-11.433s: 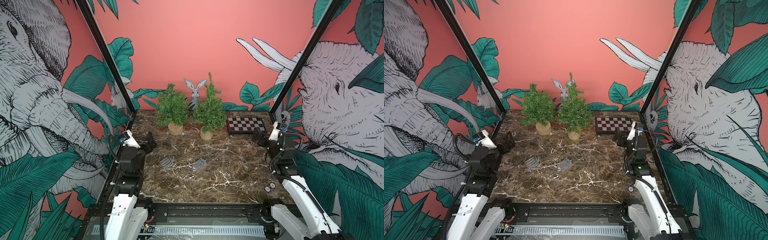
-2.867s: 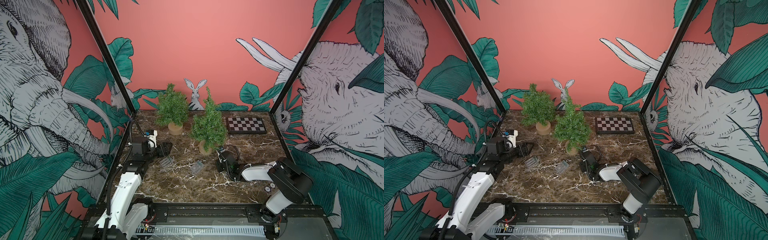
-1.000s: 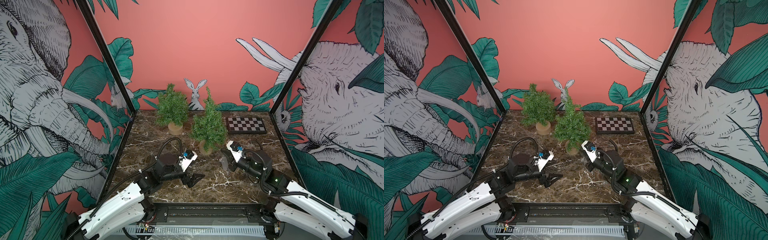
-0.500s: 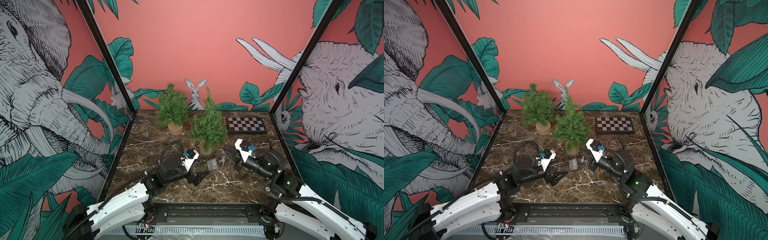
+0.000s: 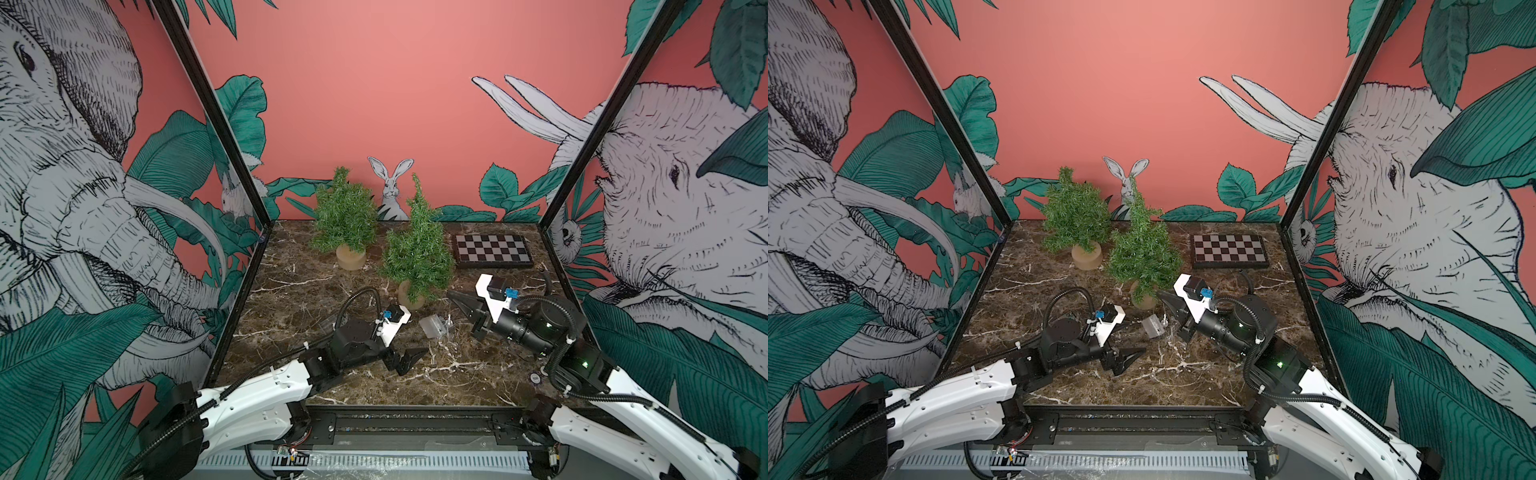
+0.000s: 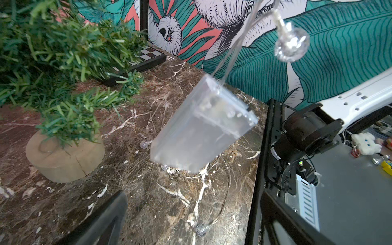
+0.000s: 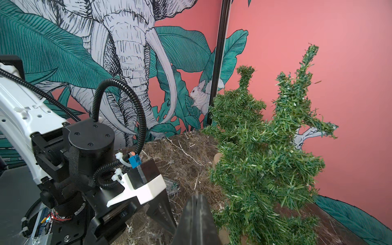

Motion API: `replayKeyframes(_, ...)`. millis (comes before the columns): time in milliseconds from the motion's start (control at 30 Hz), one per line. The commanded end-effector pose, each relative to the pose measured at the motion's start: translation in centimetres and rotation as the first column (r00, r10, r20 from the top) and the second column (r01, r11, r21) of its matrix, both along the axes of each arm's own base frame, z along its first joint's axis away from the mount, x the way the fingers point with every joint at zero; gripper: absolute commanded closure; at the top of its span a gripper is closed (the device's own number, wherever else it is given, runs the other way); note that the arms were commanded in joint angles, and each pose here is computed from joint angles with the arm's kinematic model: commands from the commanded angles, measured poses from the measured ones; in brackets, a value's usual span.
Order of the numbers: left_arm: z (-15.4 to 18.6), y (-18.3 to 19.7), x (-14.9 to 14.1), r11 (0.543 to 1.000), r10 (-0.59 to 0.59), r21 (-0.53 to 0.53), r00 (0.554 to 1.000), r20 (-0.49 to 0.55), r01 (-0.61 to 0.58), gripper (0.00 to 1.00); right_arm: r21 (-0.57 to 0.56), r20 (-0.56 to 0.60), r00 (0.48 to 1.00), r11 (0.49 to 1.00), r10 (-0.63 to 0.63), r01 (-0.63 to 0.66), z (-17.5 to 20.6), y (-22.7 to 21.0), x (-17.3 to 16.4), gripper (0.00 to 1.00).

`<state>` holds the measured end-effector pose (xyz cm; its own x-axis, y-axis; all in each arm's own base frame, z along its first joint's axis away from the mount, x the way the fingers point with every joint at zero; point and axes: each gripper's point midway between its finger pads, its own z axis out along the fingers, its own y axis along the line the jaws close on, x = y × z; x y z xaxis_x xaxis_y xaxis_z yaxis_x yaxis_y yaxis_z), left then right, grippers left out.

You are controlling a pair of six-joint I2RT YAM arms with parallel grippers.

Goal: Wrap string light around the christmas tree
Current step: Pick up the light string from the center of the board.

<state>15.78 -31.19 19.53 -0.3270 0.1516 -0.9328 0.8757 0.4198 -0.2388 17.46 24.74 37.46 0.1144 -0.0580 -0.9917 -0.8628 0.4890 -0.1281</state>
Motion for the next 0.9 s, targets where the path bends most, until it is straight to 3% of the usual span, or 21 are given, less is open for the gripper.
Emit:
replayKeyframes(0,2.7,-0.5,0.7,0.998,0.034,-0.06,0.996,0.078,-0.029,0.01,0.07,0.057,0.997,0.996,0.054,-0.058,3.1,0.3,-1.1,1.0)
replayKeyframes(267,2.7,-1.0,0.4,0.999,0.014,-0.031,0.991,0.135,-0.01,0.01,0.099,0.061,0.991,0.987,0.117,-0.123,4.5,1.1,-1.8,1.0)
replayKeyframes(667,3.8,-1.4,1.0,0.999,0.029,-0.041,0.977,0.209,-0.021,0.14,0.101,0.056,0.986,0.982,0.157,-0.162,4.9,1.5,-2.4,1.0)
replayKeyframes(867,4.3,-2.2,0.5,0.998,-0.017,-0.051,0.981,0.193,0.028,0.31,0.105,0.056,0.984,0.979,0.167,-0.173,4.9,1.9,-2.3,1.0)
